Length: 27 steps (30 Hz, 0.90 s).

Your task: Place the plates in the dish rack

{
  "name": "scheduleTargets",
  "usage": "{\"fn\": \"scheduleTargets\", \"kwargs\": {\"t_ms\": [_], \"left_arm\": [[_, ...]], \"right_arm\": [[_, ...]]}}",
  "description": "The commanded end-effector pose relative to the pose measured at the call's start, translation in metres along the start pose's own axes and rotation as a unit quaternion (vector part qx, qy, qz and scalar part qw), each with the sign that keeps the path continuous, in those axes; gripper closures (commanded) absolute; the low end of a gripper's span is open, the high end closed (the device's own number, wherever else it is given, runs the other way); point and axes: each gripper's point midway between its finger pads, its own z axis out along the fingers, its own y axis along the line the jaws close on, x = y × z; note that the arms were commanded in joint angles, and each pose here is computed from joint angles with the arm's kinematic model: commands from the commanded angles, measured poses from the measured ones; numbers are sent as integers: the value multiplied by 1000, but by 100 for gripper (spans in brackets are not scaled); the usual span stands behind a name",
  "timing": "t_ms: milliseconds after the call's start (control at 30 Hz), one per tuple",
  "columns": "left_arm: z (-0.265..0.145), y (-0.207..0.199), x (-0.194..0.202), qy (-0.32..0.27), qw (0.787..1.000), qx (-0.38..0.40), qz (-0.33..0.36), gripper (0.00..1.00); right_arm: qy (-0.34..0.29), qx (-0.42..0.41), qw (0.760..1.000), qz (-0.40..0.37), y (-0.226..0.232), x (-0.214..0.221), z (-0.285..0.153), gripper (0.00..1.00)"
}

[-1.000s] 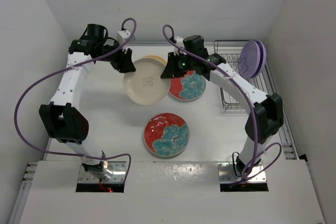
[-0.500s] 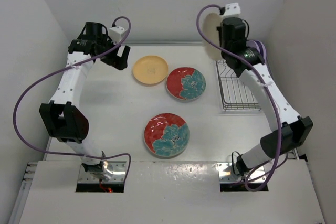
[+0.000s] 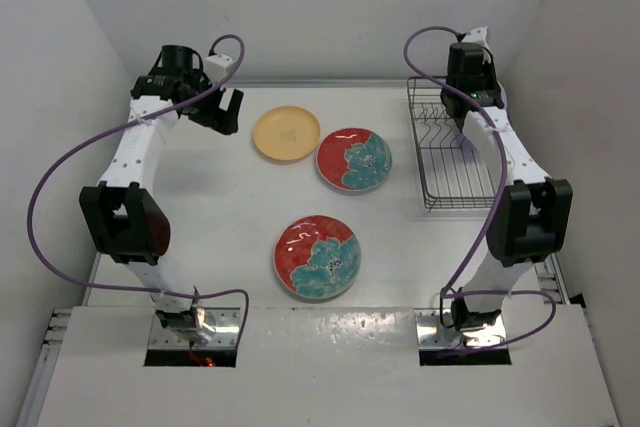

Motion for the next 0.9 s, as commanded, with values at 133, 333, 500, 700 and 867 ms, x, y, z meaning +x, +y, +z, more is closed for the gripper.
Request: {"fn": "scheduleTargets", "kwargs": {"t_ms": [133,333,500,700,867], "left_arm": [[-1,7,-3,-11,1000,-1,-11,0],[2,11,0,-7,1000,-3,-15,0],[2,8,-1,-11,1000,6,-15,0],[11,5,6,3,1000,10,-16,0],[23,4,12,16,999,20,-21,0]], "right_arm": [[-22,20,999,44,9,3,9,100],[1,6,1000,19,29,34,16,100],[24,-9,1000,5,49,53,22,100],[56,-39,997,22,71,57,39,99],[71,-58,995,33,75,56,40,62]]}}
